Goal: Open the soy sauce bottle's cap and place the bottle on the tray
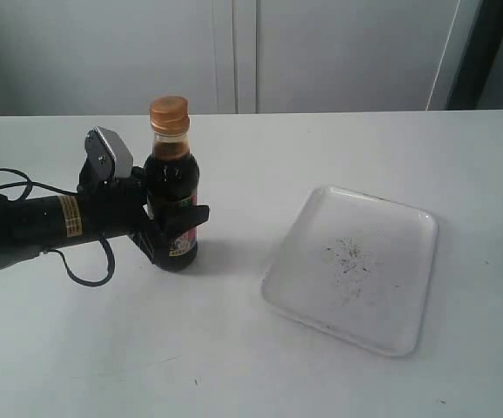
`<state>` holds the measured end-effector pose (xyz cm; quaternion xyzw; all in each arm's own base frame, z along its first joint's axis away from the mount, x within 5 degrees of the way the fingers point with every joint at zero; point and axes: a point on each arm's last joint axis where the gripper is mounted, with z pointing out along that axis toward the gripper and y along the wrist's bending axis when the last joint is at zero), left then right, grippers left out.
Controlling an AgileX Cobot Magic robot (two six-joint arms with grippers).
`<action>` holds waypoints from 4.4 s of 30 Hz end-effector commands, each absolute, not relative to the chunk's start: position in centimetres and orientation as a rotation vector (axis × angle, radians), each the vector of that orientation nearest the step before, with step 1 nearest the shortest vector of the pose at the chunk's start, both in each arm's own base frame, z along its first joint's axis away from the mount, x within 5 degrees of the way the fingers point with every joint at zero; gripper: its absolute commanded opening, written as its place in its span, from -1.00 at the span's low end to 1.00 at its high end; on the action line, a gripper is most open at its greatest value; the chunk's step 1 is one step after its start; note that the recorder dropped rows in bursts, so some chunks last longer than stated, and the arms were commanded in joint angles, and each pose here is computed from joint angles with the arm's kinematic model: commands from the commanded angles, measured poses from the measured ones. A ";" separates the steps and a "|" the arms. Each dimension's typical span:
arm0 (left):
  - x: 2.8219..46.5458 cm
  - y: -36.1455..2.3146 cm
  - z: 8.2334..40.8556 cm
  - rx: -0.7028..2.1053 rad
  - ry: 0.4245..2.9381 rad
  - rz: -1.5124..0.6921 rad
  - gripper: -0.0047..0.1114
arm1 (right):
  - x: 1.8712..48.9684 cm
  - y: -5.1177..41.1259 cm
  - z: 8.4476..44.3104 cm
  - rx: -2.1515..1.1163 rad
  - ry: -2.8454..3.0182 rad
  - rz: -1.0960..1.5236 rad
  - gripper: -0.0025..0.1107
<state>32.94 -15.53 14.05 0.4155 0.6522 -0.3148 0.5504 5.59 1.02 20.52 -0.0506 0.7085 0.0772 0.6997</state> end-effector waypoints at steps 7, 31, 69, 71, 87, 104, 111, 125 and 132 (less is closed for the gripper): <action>32.7 -15.7 14.0 1.034 1.538 -0.742 -0.92 | 4.7 0.8 24.3 0.029 1.146 0.355 -0.96; 32.7 -15.7 14.0 1.030 1.534 -0.734 -0.92 | 13.0 2.9 35.9 -0.095 1.165 0.293 -0.96; 32.7 -15.7 14.0 1.038 1.526 -0.724 -0.92 | 24.1 17.5 23.8 -0.593 1.423 0.092 -0.96; 32.7 -15.7 14.0 1.038 1.526 -0.724 -0.92 | 24.4 18.4 23.7 -0.657 1.436 0.054 -0.96; 32.7 -15.7 14.0 1.038 1.526 -0.724 -0.92 | 26.6 24.7 23.8 -0.870 1.486 -0.043 -0.96; 32.7 -15.7 14.0 1.041 1.524 -0.721 -0.92 | 29.6 27.7 24.5 -0.880 1.549 -0.065 -0.96; 32.7 -15.7 14.0 1.041 1.524 -0.721 -0.92 | 28.6 28.8 24.8 -0.943 1.510 -0.109 -0.96; 32.7 -15.7 14.0 1.042 1.522 -0.720 -0.92 | 28.3 29.6 26.5 -0.904 1.486 -0.101 -0.96; 32.7 -15.7 14.0 1.045 1.520 -0.717 -0.92 | 29.1 30.8 30.5 -0.821 1.408 -0.052 -0.96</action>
